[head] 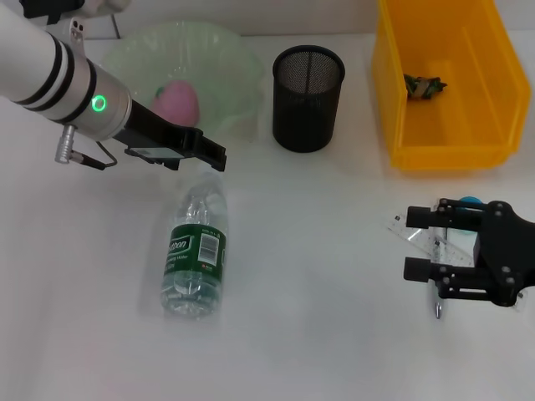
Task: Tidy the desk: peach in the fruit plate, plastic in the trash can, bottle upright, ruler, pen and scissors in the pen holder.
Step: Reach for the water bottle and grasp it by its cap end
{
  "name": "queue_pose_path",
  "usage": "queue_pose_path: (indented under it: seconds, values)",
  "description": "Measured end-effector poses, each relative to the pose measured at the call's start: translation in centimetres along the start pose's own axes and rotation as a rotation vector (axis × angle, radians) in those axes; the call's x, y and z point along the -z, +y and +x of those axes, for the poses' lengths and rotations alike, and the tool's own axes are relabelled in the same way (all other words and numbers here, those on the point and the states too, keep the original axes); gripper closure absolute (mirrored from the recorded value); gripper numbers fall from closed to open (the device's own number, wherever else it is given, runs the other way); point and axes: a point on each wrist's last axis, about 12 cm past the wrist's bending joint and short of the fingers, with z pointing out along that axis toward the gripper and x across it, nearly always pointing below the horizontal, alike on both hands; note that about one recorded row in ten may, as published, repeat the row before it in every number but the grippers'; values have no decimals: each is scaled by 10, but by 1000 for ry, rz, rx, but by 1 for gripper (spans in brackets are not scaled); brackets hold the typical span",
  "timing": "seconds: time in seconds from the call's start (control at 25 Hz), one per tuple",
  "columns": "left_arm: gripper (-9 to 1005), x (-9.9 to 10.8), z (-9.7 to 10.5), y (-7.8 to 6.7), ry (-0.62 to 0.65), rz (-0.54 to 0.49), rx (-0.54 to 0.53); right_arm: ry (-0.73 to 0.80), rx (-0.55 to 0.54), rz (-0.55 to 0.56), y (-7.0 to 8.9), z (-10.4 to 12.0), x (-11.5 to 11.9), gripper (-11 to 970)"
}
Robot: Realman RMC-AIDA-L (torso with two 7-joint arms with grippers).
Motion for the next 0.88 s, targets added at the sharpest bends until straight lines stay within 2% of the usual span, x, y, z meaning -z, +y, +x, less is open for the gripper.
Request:
queue_pose_path:
  seconds: [0.56, 0.88]
  values:
    - [201, -21, 11, -6, -2, 5, -28, -10, -19, 4, 1, 5, -2, 245]
    - [203, -24, 13, -6, 8, 2, -35, -10, -29, 50, -3, 7, -1, 245]
